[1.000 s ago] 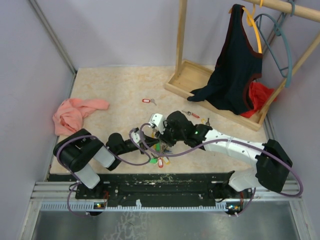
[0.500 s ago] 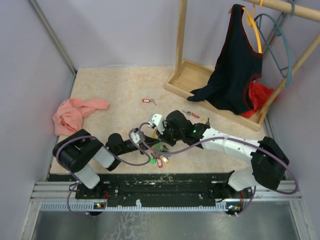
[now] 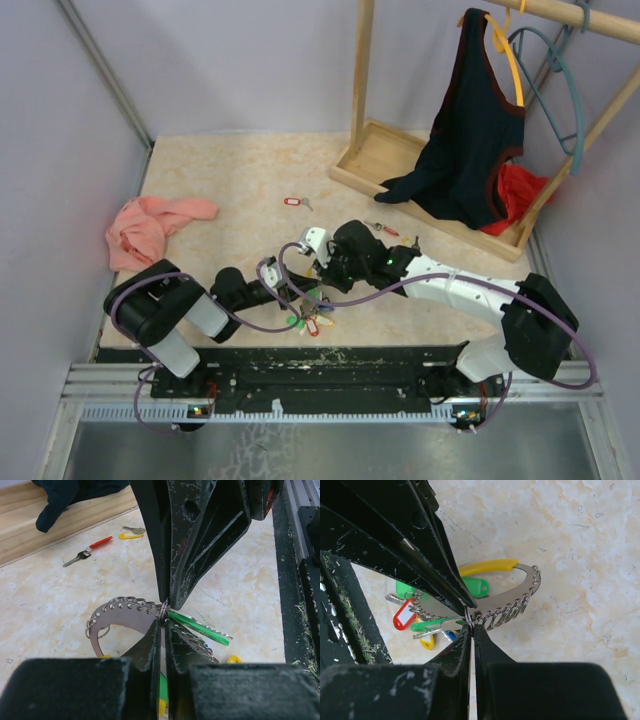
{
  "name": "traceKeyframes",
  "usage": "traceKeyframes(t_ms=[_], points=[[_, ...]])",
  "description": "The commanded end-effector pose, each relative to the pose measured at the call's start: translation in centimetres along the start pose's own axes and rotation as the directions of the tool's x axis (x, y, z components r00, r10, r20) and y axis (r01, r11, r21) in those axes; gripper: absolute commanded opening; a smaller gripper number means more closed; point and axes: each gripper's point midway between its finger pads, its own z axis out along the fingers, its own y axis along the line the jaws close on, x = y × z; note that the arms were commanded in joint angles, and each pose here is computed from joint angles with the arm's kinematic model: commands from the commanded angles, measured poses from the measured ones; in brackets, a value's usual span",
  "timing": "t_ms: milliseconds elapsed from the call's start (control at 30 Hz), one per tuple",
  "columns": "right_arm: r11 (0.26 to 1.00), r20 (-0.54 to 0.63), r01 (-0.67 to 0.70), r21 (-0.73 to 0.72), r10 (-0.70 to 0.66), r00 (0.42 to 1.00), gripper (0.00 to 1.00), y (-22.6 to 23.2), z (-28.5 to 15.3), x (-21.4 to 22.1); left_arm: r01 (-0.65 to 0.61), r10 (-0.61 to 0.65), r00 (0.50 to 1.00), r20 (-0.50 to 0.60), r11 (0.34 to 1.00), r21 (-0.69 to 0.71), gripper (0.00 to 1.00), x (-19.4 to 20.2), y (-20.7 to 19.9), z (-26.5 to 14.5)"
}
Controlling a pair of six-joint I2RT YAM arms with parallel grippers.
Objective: Put the keys on the keyring
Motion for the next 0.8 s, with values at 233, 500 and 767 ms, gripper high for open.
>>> traceKeyframes(t_ms=[233, 500, 767], points=[[0.993, 0.055, 0.075, -0.089, -0.070, 0.996, 0.00, 1.4, -0.2, -2.1, -0.213, 0.196, 0.946, 0.257, 0.976, 0.037, 0.21, -7.2, -0.6, 0.7], [0.985, 0.073, 0.120, -0.127, -0.111, 0.991, 0.00, 2.2, -0.3, -2.7, -0.242, 0.201, 0.941, 0.271, 0.962, 0.127, 0.21, -7.1, -1.8, 1.2], [0.988, 0.092, 0.113, -0.101, -0.104, 0.990, 0.00, 2.1, -0.5, -3.7, -0.233, 0.188, 0.946, 0.265, 0.961, 0.150, 0.00, -6.7, -2.0, 1.4]])
